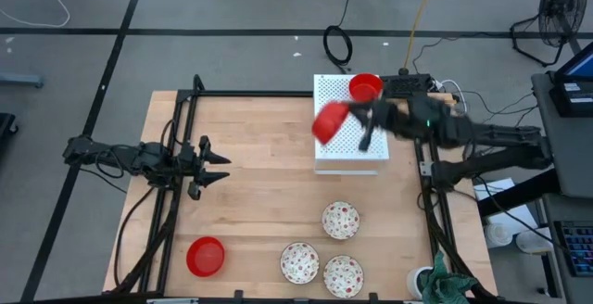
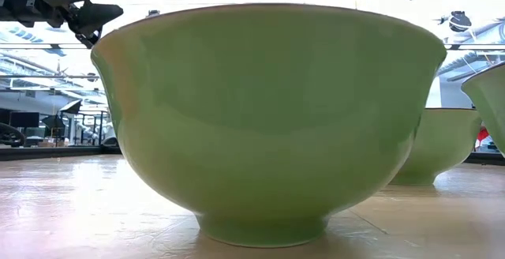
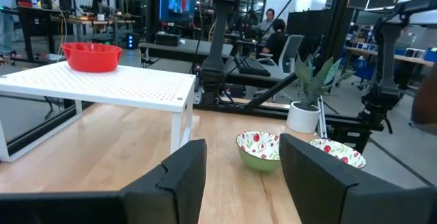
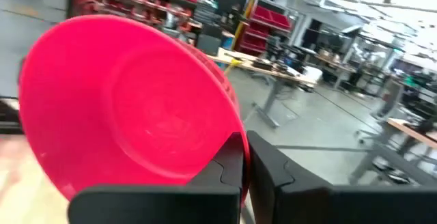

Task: Pick & Place Mini bowls
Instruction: Stack the top red bowl on the red bowl on the shelf

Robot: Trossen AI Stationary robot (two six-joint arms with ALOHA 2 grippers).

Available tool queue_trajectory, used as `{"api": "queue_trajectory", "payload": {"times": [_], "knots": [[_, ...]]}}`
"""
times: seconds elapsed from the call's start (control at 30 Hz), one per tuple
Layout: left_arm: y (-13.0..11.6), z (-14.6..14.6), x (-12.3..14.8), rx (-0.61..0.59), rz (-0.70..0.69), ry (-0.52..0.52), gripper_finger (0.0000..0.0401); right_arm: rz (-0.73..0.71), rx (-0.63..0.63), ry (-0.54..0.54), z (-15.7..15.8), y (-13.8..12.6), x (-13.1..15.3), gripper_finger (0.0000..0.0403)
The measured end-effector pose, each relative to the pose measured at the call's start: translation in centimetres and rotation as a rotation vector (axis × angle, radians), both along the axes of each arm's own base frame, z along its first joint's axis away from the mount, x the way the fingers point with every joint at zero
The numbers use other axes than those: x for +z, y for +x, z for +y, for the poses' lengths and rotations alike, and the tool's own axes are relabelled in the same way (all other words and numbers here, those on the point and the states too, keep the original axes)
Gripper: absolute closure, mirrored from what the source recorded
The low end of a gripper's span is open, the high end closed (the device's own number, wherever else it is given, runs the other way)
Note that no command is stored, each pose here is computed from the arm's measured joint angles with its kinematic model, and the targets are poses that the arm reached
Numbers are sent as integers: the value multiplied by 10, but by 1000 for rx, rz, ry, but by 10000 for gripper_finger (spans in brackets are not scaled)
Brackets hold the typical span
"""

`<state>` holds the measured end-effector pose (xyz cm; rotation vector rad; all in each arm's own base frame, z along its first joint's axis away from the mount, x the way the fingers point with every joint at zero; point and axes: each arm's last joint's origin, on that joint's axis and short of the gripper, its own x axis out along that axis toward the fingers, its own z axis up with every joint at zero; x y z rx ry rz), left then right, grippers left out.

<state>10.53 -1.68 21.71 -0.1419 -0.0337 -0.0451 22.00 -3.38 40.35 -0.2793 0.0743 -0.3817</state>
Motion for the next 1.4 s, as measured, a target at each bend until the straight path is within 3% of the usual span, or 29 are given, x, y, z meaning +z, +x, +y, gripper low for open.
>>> {"api": "queue_trajectory", "payload": {"times": [0.2, 0.33, 0.47, 0.73, 0.97, 1.17, 1.4], "knots": [[0, 0, 0, 0, 1, 0, 215, 7, -117, 13, -46, 22, 60, 403], [0, 0, 0, 0, 1, 0, 215, 4, -214, 97, -78, 37, 92, 403], [0, 0, 0, 0, 0, 0, 215, 47, -304, 206, -112, 53, 104, 403], [0, 0, 0, 0, 0, 0, 215, 160, -370, 442, -183, 51, 85, 403], [0, 0, 0, 0, 0, 0, 215, 221, -486, 695, -244, -6, 60, 403], [0, 0, 0, 0, 0, 0, 215, 327, -582, 890, -255, -39, 43, 403], [0, 0, 0, 0, -1, 0, 214, 468, -608, 1022, -242, -48, 32, 403]]}}
